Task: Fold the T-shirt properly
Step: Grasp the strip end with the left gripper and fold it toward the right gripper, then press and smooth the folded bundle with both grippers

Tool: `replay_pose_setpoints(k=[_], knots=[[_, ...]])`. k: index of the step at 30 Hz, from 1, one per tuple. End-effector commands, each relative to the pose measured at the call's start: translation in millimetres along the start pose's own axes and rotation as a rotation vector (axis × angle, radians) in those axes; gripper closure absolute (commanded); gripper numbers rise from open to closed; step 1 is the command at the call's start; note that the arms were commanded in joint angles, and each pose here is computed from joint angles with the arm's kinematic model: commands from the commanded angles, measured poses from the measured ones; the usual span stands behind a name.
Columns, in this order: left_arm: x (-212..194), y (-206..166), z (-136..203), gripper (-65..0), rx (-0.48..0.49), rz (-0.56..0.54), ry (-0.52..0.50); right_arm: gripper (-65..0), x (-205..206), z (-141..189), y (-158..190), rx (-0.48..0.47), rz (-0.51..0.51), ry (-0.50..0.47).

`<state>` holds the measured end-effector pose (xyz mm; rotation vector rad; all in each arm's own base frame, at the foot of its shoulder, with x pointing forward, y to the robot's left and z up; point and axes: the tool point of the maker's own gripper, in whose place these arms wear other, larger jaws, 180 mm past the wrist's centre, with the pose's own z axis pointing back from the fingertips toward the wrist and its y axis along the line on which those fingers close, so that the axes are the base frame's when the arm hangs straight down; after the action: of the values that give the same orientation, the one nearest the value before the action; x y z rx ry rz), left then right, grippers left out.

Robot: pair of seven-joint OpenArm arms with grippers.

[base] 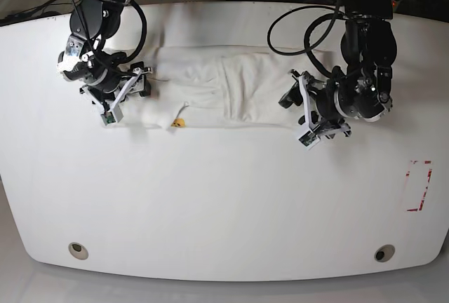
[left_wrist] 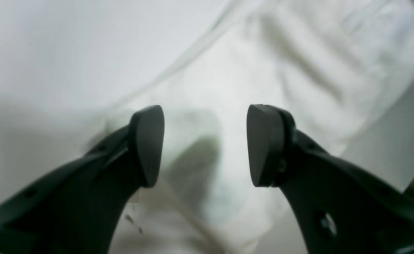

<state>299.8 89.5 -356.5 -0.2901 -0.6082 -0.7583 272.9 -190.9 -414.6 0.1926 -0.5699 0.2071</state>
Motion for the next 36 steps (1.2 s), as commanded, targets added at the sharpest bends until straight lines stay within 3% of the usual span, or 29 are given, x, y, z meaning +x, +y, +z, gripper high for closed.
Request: replay_pose_setpoints(k=[1, 3, 6, 10, 15, 20, 28, 36], knots=[[-4, 2, 3, -34.4, 0.023, -0.016, 0.008, -40.3, 41, 23, -2, -0.048, 0.048, -0.105], [-15, 2, 3, -34.3, 0.031, -0.016, 0.038, -42.3, 51, 35, -12, -0.092, 0.049, -0.109], [-29, -1, 2, -30.7, 0.025, -0.009, 0.065, -52.2, 59, 50, -31, -0.149, 0.012, -0.091], [-42, -8, -2, -25.1, 0.003, 0.017, 0.047, -64.4, 61, 71, -68, -0.227, -0.111, -0.105], [-51, -9, 2, -25.1, 0.002, 0.012, 0.052, -63.4, 44, 75, -96, -0.223, -0.258, -0.083], [-46, -13, 8, -25.1, 0.013, -0.011, 0.034, -63.4, 27, 58, -99, -0.074, -0.374, -0.119], [-36, -5, 22, -25.1, 0.058, -0.052, 0.012, -63.4, 4, 42, -70, 0.049, -0.431, -0.125], [-72, 22, 19, -25.1, 0.088, 0.087, 0.068, -63.4, -8, 27, -43, 0.105, -0.438, -0.084]])
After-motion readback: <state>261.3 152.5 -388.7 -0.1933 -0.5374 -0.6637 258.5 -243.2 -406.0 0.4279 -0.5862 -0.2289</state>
